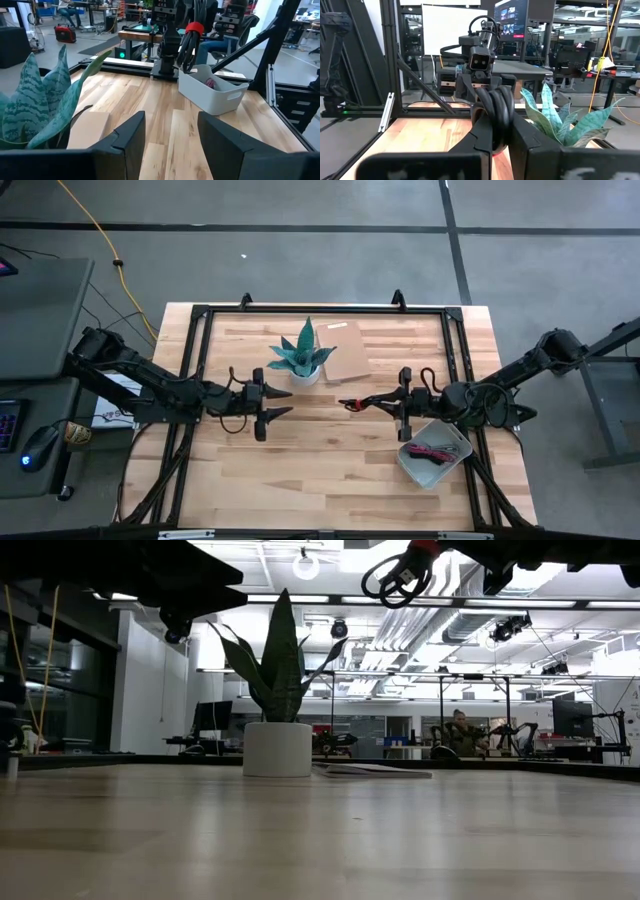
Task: Pick and place USB-C Cables
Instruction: Put the black charger cable into the white bin
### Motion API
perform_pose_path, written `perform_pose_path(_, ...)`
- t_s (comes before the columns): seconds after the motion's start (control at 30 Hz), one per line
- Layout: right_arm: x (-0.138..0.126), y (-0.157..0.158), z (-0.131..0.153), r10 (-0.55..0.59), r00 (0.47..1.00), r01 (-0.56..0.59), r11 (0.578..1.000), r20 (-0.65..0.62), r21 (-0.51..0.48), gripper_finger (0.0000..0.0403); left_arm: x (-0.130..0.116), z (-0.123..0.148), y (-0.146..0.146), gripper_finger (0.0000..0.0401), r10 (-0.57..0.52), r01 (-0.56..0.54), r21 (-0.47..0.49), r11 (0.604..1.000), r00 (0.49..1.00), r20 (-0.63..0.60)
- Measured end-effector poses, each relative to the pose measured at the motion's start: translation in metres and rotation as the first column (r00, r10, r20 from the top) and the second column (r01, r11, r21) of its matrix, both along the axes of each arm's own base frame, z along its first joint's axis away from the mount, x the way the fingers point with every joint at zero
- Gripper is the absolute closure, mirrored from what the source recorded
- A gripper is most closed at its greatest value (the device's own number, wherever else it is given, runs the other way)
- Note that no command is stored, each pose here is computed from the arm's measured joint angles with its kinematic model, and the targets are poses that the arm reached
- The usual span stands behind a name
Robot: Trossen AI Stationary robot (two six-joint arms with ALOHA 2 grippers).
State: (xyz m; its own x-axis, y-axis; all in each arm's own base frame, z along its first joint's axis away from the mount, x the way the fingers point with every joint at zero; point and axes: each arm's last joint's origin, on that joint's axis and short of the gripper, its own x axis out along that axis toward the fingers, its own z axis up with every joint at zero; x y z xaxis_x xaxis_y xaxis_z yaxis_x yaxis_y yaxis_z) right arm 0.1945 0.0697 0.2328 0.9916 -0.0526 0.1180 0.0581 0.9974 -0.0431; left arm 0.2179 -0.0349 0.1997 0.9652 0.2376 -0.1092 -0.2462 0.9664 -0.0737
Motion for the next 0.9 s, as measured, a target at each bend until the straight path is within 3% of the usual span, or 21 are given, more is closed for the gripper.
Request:
perform_pose_path(0.23, 0.0, 0.004, 0.002, 0.109, 0.994, -0.11, 0.993, 0.024, 0.036, 0.0388, 0.0, 0.0, 0.0, 0.024, 0.001, -0.001, 0.0, 1.0, 1.0, 0.0)
perform_pose_path(0.43, 0.003, 0.021, 0.019, 0.189, 0.982, -0.189, 0.982, -0.008, 0.005, 0.0388, 0.0, 0.0, 0.0, 0.024, 0.001, -0.001, 0.0, 1.0, 1.0, 0.0)
perform_pose_path(0.7, 0.01, 0.058, 0.047, 0.125, 0.968, -0.152, 0.982, -0.22, -0.112, 0.0388, 0.0, 0.0, 0.0, 0.024, 0.001, -0.001, -0.003, 1.0, 1.0, 0.0)
perform_pose_path(0.8, 0.009, 0.067, 0.052, 0.089, 0.924, -0.146, 0.981, -0.371, -0.128, 0.0388, 0.0, 0.0, 0.0, 0.024, 0.001, -0.001, -0.002, 1.0, 1.0, -0.001)
perform_pose_path(0.9, 0.004, 0.072, 0.063, 0.056, 0.862, -0.108, 0.991, -0.504, -0.074, 0.0389, 0.0, 0.0, 0.0, 0.024, 0.001, -0.001, -0.003, 1.0, 1.0, 0.0)
